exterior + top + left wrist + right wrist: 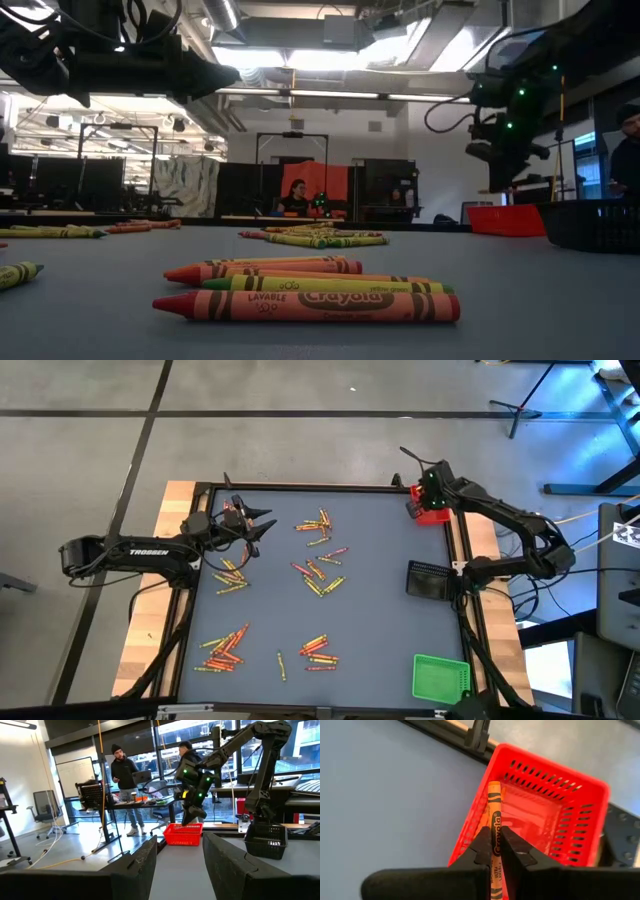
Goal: Sort crayons
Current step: Put the orange crayon into the red basket
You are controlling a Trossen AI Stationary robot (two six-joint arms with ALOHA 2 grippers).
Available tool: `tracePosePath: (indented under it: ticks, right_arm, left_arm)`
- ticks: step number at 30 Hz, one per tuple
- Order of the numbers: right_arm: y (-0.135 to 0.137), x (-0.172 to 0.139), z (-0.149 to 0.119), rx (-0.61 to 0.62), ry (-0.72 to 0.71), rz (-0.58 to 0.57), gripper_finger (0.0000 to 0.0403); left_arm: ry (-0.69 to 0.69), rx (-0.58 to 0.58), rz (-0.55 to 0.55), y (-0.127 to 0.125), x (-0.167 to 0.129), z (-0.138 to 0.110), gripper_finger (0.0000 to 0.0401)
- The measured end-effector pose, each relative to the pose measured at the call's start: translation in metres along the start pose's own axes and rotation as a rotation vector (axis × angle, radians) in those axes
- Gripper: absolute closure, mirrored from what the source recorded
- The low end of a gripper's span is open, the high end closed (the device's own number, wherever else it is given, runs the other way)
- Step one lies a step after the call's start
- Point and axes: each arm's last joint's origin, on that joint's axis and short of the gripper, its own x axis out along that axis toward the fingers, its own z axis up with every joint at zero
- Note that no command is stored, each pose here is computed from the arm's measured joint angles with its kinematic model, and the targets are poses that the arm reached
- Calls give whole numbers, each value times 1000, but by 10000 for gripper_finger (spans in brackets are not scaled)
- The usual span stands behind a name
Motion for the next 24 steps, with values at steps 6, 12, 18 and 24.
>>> tracePosePath:
  ticks: [6, 12, 18, 24]
  right_arm:
    - [0, 3, 2, 27, -24, 5, 385]
    - [0, 13, 0, 6, 20, -26, 380]
    - [4, 23, -1, -20, 49, -67, 329]
    - [3, 20, 4, -46, 46, -69, 285]
  left_arm:
    - [0, 0, 0, 0, 0, 0, 257]
    - [0, -1, 0, 0, 0, 0, 257]
    - [0, -1, 0, 0, 0, 0, 257]
    - [0, -1, 0, 0, 0, 0, 257]
